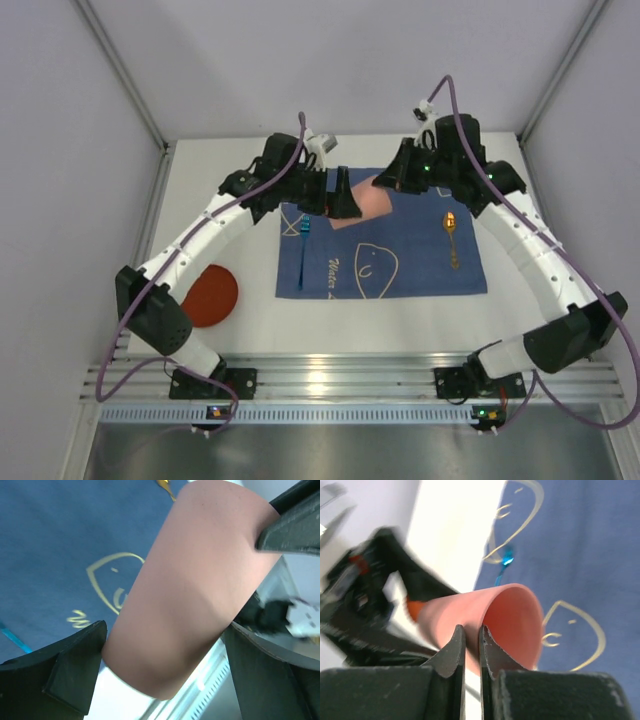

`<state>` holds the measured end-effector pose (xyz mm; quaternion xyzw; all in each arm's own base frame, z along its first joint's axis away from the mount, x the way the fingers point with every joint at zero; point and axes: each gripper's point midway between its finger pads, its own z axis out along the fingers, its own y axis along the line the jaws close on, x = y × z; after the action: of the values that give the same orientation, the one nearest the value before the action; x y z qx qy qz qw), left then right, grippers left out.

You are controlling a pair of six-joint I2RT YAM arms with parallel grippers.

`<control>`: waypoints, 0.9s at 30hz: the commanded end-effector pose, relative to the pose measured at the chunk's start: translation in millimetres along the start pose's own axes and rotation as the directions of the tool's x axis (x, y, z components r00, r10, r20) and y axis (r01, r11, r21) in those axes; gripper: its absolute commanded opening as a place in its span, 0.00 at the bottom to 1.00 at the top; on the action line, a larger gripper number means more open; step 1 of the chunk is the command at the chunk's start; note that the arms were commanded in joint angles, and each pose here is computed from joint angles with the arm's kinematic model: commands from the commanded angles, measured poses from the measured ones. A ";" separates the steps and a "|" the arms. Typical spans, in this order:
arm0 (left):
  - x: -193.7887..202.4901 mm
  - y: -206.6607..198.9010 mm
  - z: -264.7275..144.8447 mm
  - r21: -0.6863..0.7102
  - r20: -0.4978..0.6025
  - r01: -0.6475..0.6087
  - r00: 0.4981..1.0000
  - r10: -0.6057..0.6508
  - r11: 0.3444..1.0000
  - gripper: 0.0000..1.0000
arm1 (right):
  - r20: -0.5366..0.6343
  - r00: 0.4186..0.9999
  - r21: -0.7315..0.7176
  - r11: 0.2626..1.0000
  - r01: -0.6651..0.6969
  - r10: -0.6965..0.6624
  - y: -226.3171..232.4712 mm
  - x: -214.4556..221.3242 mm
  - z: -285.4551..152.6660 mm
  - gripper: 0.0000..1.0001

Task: Set the dinner table for one person

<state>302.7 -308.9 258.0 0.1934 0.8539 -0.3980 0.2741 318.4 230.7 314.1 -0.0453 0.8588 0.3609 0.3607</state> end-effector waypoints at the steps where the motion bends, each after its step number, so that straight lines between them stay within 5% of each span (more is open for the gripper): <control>1: -5.8 141.8 -72.3 -0.689 0.135 0.141 0.989 -0.065 0.711 0.98 | 0.115 0.981 0.433 0.897 0.090 -0.154 -60.4 -47.3 -40.9 0.00; 4: 5.7 168.2 -94.9 -0.759 0.115 0.148 0.989 -0.094 0.634 0.98 | 0.105 0.978 0.561 0.822 0.094 -0.183 -88.1 -67.9 -37.7 0.00; 10: 27.7 197.9 -107.7 -0.750 0.091 0.185 0.980 -0.178 0.635 0.98 | 0.098 0.984 0.581 0.811 0.065 -0.149 -111.7 -88.3 -11.0 0.00; 13: 24.8 188.7 -96.0 -0.636 0.104 0.198 0.980 -0.171 0.746 0.98 | 0.087 0.989 0.517 0.854 0.058 -0.120 -112.1 -90.5 5.8 0.00; 16: 15.2 185.1 -92.6 -0.604 0.121 0.179 0.984 -0.132 0.776 0.98 | 0.048 0.995 0.313 0.947 0.068 -0.087 -86.6 -81.2 36.6 0.00; 18: 13.7 197.9 -91.4 -0.627 0.135 0.198 0.980 -0.146 0.753 0.98 | 0.013 1.000 0.189 0.982 0.020 -0.022 -71.5 -64.6 51.8 0.15; 19: 11.9 207.2 -93.0 -0.649 0.152 0.217 0.976 -0.156 0.729 0.98 | 0.032 0.999 0.151 0.988 0.013 -0.018 -66.0 -67.7 56.1 0.33; 20: 10.4 218.9 -89.6 -0.658 0.168 0.245 0.970 -0.178 0.712 0.98 | 0.025 1.000 0.131 0.991 -0.004 0.000 -63.8 -63.9 59.2 0.70; 23: -9.6 241.3 -95.7 -0.646 0.285 0.354 0.934 -0.216 0.676 0.98 | 0.019 0.997 0.036 0.996 -0.081 0.080 -53.5 -53.1 69.1 1.00; 27: -32.8 263.8 -98.6 -0.668 0.365 0.398 0.911 -0.190 0.629 0.98 | -0.030 0.956 -0.183 0.938 -0.294 0.293 -33.0 -40.5 100.2 1.00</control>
<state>402.3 -80.0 153.9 -0.1002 0.9452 -0.0881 0.2978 413.5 225.5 230.4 0.0372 0.8876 0.3471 0.3004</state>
